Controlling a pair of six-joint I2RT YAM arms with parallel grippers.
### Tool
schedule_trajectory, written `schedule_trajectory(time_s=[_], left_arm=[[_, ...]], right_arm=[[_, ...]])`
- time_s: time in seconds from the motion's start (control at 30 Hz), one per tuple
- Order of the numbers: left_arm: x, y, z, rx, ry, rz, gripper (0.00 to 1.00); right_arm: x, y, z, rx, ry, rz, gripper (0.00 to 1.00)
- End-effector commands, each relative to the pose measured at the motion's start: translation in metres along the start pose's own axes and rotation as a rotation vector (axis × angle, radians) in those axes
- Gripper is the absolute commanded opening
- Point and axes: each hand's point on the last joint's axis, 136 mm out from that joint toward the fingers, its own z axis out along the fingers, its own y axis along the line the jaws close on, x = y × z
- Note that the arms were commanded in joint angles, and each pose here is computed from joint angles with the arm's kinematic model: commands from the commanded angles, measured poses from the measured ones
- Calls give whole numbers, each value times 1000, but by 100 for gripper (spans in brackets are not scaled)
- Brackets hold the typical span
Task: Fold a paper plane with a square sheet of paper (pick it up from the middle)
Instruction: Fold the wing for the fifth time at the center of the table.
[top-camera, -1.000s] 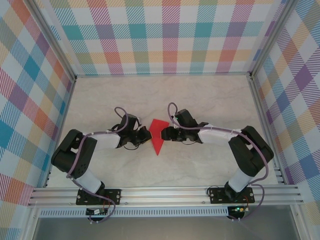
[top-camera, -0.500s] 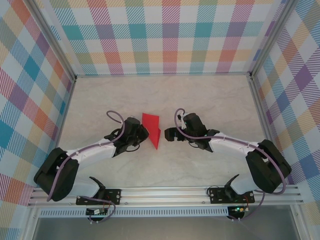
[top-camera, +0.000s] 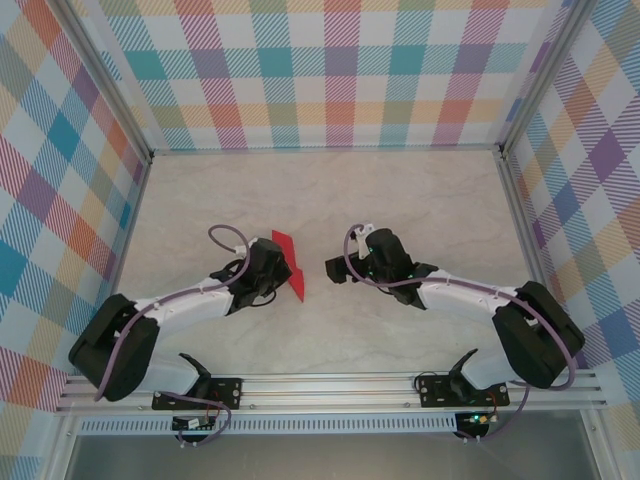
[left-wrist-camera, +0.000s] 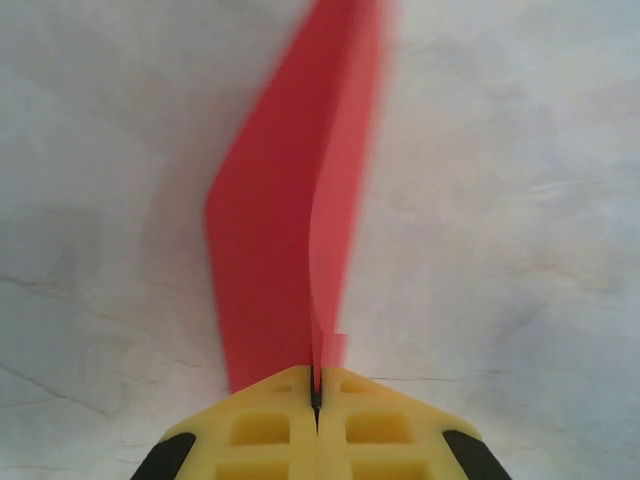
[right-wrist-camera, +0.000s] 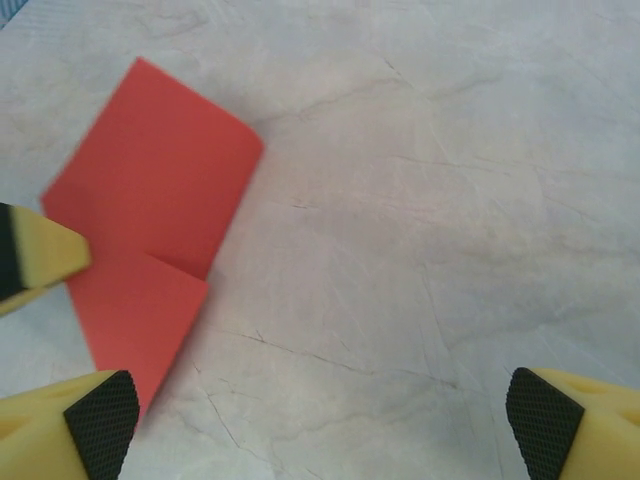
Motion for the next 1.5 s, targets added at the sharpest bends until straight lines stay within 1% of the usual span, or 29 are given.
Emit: schedule_trajectory(time_s=[0.0,0.17,0.3,0.4,0.5,0.8,0.93,1.1,1.23,1.33,1.47], left_arm=[[6,-7,7,-2,32,-17,2],[8,-3,7,-20,37,-27,1],[6,-3,2,-14,30,-26,2],[5,-5,-4,0,25,-25,2],[1,-17,-10,45,23,-14,2],[-7,-73,-16,238,46,0,3],[-6,-82,-13,299,51,-27,4],[-2,-72,-4,301,52,-57,3],[2,-40,2,210,40,-93,2],[6,-14,4,124,31,-114,2],[10,7,5,49,30,-132,2]], right_arm=[[2,21,12,-78,-25,-139,95],[17,46,29,-143,-34,-284,88],[24,57,35,-214,-56,-306,82],[23,60,36,-220,-59,-309,80],[17,58,33,-205,-79,-303,79],[-4,47,11,-116,-147,-268,79],[-7,45,2,-103,-163,-269,79],[-4,41,1,-85,-158,-272,77],[1,41,3,-97,-140,-274,74],[8,46,7,-130,-113,-291,69],[17,58,12,-205,-93,-323,62]])
